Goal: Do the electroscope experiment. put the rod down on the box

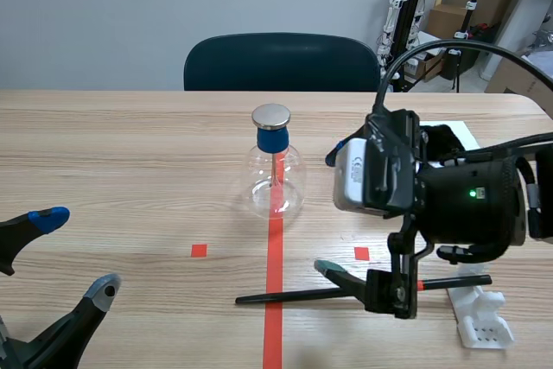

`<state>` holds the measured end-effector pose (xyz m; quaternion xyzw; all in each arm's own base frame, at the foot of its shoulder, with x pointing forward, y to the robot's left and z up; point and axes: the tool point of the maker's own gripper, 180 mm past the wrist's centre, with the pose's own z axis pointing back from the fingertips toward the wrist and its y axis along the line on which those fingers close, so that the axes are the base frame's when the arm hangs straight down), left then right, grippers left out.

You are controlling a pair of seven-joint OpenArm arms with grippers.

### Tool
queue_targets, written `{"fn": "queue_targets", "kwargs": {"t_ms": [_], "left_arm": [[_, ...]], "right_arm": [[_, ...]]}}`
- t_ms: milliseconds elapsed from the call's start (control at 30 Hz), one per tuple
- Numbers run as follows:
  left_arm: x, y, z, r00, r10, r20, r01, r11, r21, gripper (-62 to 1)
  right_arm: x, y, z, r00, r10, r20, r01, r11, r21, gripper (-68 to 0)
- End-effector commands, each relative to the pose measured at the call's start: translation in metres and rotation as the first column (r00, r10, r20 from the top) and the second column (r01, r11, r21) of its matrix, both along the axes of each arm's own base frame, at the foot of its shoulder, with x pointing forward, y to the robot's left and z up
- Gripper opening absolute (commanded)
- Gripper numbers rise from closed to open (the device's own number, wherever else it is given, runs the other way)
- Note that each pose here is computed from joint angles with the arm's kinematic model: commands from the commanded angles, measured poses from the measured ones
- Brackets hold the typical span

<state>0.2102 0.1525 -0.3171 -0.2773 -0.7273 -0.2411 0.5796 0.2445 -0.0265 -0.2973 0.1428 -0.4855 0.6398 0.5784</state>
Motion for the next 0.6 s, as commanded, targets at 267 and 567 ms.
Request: {"fn": "queue_targets", "kwargs": {"t_ms": [267,567], "left_arm": [[0.001,0.003,0.006,1.0,0.005,0.019,-0.004,1.0,-0.012,1.4],[0.002,0.002,0.005,1.0,0.004,0.016,-0.004,1.0,-0.01,1.4]], "right_arm": [[-0.016,-0.002,0.03,0.994,0.11,-0.02,-0.106,0.984,0.145,-0.4],[-0.024,-0.004,0.024,0.992,0.115,-0.047,-0.107,0.984,0.145,-0.4]]}}
